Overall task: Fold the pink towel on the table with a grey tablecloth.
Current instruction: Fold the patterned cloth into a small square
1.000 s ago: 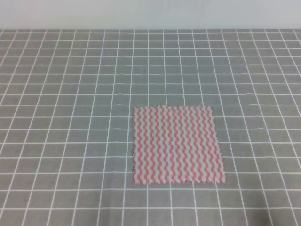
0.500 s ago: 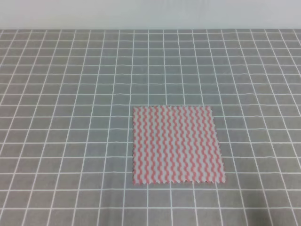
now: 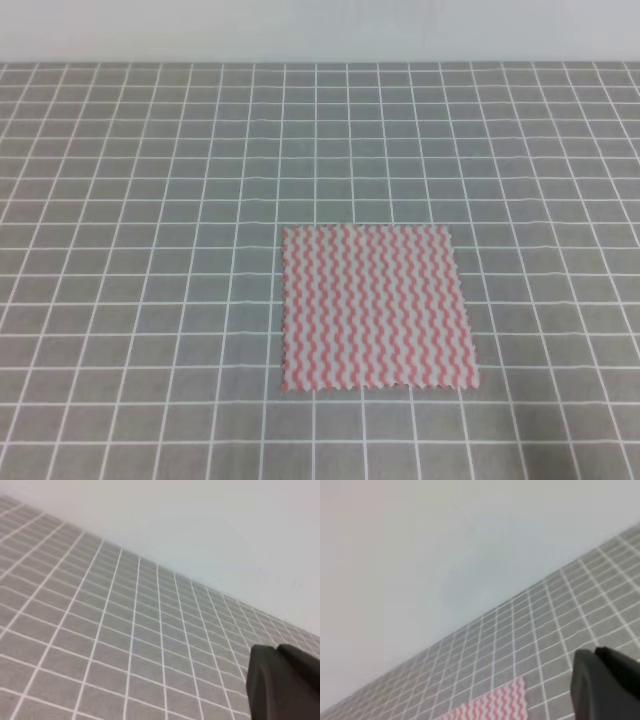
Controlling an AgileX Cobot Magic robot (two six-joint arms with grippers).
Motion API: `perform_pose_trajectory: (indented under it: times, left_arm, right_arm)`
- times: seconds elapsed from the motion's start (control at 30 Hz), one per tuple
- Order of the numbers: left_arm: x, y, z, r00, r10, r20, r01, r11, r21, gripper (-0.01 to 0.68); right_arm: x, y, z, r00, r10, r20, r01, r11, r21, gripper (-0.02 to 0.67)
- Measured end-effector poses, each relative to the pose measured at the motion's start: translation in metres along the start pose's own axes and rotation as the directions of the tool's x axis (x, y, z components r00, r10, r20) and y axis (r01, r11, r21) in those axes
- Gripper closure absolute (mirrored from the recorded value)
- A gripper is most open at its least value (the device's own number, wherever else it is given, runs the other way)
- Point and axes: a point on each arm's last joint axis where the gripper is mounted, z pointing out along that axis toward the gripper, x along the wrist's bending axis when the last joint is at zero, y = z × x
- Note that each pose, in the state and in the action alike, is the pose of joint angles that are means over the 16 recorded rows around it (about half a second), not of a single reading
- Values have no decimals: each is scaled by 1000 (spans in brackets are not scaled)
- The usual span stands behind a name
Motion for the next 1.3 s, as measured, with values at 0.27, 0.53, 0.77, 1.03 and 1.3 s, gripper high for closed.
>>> perform_pose_trajectory:
  times: [0.27, 0.53, 0.77, 1.03, 1.3]
  left_arm:
    - [-3, 4, 0, 1000, -9, -2, 9, 1000, 13, 673]
    - [-18, 30, 8, 999, 26, -42, -20, 991, 136, 673]
    - [-41, 57, 35, 995, 93, -44, -72, 933, 354, 673]
    - [-62, 57, 79, 992, 70, 109, -118, 829, 547, 673]
    - [-76, 35, 116, 965, 9, 263, -170, 783, 598, 673]
  right_arm:
    - [1, 1, 0, 996, 94, -8, -94, 996, 0, 651]
    - [15, 14, 4, 997, 70, -23, -68, 995, 67, 651]
    - [35, 30, 23, 1000, -10, -21, 15, 962, 273, 651]
    - [45, 33, 60, 997, -81, 5, 64, 825, 561, 651]
    - [55, 21, 95, 998, -47, -39, 61, 667, 742, 651]
